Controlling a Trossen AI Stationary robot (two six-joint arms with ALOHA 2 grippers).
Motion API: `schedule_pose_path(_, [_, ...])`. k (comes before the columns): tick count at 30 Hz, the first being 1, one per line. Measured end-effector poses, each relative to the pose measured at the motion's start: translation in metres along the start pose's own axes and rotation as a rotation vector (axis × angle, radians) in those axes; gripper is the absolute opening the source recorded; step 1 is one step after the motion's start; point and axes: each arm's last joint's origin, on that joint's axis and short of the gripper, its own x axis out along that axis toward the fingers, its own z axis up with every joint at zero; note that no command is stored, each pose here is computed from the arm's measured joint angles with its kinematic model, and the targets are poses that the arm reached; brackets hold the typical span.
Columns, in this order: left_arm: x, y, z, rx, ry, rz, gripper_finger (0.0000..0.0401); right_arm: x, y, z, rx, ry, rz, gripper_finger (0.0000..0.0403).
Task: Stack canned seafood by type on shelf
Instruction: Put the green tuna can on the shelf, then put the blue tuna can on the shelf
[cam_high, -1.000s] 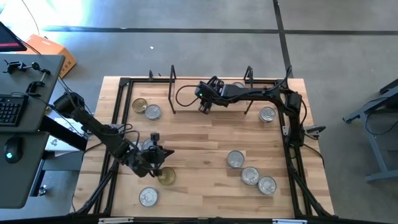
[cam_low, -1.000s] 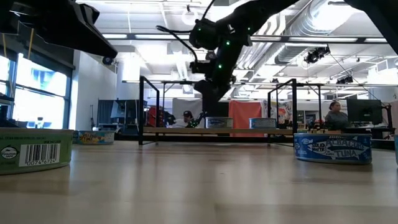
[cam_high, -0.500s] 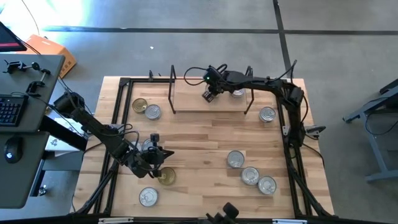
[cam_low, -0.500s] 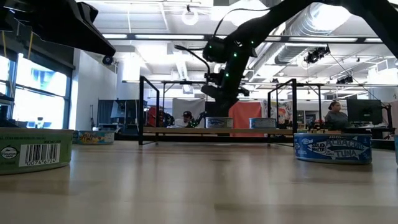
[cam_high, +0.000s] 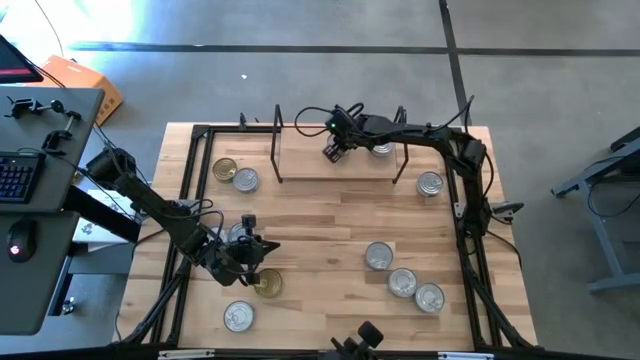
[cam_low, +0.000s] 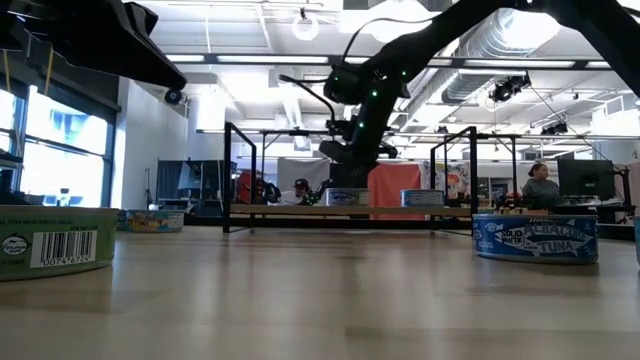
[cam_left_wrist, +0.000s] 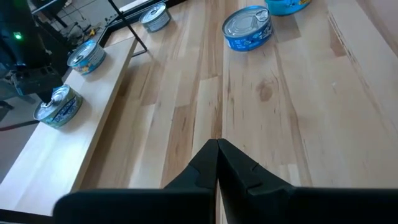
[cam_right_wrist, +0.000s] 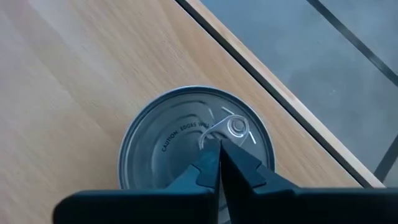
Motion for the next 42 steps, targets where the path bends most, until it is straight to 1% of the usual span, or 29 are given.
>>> schedule_pose_path(4, [0.0,0.0,0.0,0.0,-0.001,0.0,0.0,-0.004,0.0,0.001,-0.017,-0.009,-0.017,0.0004])
schedule_pose_path(7, [0.0,0.0,0.0,0.0,0.0,0.0,0.0,-0.025,0.004,0.006,-0.032,-0.062,-0.031,0.0004])
schedule_pose_path(9, [0.0,0.0,0.0,0.001,0.0,-0.001,0.0,-0.043,0.015,0.008,-0.061,-0.108,-0.011,0.0004])
schedule_pose_path(10, [-0.001,-0.001,0.0,-0.001,0.001,-0.002,0.0,-0.05,0.023,0.007,-0.096,-0.127,0.002,0.0004])
schedule_pose_path(12, [-0.001,-0.001,-0.001,-0.003,0.004,-0.002,0.0,-0.062,0.047,-0.004,-0.177,-0.148,0.026,0.0004])
schedule_pose_path(14, [-0.001,-0.001,-0.002,-0.007,0.01,-0.004,0.0,-0.073,0.073,-0.024,-0.246,-0.166,0.038,0.0004])
schedule_pose_path(16, [-0.002,-0.002,-0.003,-0.011,0.013,-0.007,0.0,-0.085,0.095,-0.049,-0.294,-0.17,0.057,0.0004])
schedule_pose_path(18, [-0.004,-0.004,-0.003,-0.02,0.012,-0.015,0.0,-0.102,0.115,-0.077,-0.312,-0.167,0.106,0.0004])
schedule_pose_path(22, [-0.007,-0.007,-0.003,-0.018,0.003,-0.03,0.0,-0.148,0.147,-0.136,-0.284,-0.189,0.204,0.0004])
schedule_pose_path(27, [-0.004,-0.005,-0.001,-0.03,-0.003,-0.02,0.0,-0.21,0.17,-0.204,-0.22,-0.192,0.361,0.0004])
schedule_pose_path(31, [0.005,-0.003,0.004,-0.039,-0.031,0.0,0.0,-0.239,0.179,-0.252,-0.177,-0.114,0.439,0.0004])
schedule_pose_path(33, [0.011,-0.002,0.007,-0.047,-0.049,0.015,0.0,-0.244,0.18,-0.272,-0.137,-0.076,0.456,0.0004])
schedule_pose_path(36, [0.023,-0.001,0.012,-0.059,-0.08,0.015,0.0,-0.235,0.174,-0.294,-0.05,-0.044,0.419,0.0004])
schedule_pose_path(38, [0.031,-0.001,0.016,-0.05,-0.105,-0.01,0.0,-0.225,0.169,-0.302,0.018,-0.025,0.389,0.0004])
schedule_pose_path(42, [0.046,-0.002,0.021,-0.002,-0.16,-0.082,0.0,-0.2,0.161,-0.306,0.079,-0.018,0.36,0.0004])
